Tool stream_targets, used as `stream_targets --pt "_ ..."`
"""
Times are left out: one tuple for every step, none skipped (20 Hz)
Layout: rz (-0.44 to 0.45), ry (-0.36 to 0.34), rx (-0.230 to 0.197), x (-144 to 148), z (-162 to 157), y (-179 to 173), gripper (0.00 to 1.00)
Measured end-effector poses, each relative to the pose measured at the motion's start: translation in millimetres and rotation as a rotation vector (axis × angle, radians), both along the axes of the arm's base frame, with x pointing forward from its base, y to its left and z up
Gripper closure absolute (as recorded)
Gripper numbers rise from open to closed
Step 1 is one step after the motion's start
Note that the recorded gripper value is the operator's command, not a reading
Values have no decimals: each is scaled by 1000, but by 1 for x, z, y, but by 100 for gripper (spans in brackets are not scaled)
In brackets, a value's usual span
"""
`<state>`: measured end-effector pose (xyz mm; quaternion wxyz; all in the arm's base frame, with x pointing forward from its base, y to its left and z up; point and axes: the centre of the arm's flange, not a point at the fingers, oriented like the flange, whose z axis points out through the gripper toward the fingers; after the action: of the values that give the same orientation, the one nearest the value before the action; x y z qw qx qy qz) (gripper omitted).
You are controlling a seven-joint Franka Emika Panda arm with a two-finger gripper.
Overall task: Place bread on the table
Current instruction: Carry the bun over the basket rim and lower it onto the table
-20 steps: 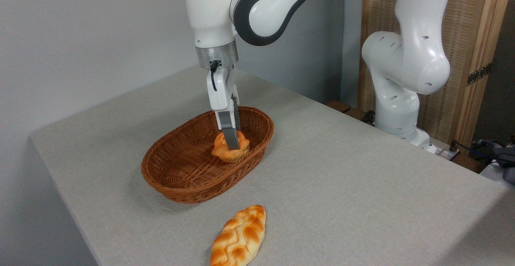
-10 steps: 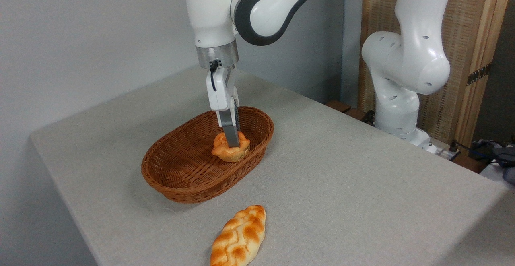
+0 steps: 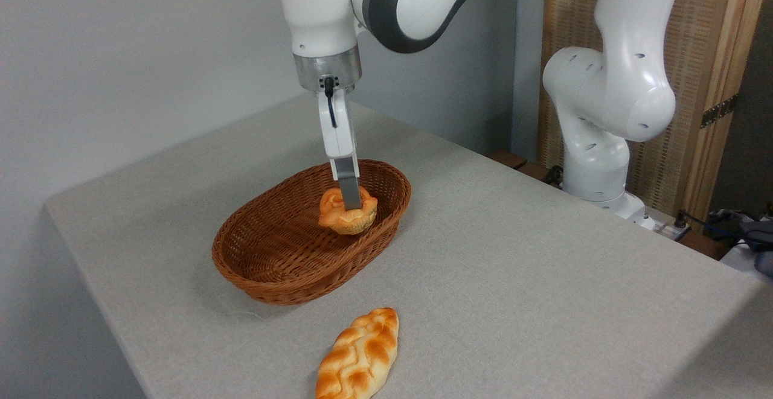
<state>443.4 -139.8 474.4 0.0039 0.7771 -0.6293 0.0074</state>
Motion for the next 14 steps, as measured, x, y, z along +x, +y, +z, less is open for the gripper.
stream_targets --pt "9 4 -2 2 6 5 81" --pt "18 6 -5 3 12 10 81" --pt "22 9 -8 5 16 15 81" --pt "18 11 -10 5 20 20 81" --pt "8 16 -13 5 24 27 79" --pt "-10 30 -14 4 26 34 77" --pt "-46 49 -17 2 28 44 75" --pt "-96 66 -22 0 30 53 74" --pt "-150 80 -30 -2 31 64 74" --pt "-204 85 -41 -3 33 75 73" --pt "-256 84 -54 -2 34 87 67" --pt "-298 81 -64 -1 34 98 60" --pt "-350 77 -70 0 33 111 58" --pt "-400 76 -61 1 32 123 52"
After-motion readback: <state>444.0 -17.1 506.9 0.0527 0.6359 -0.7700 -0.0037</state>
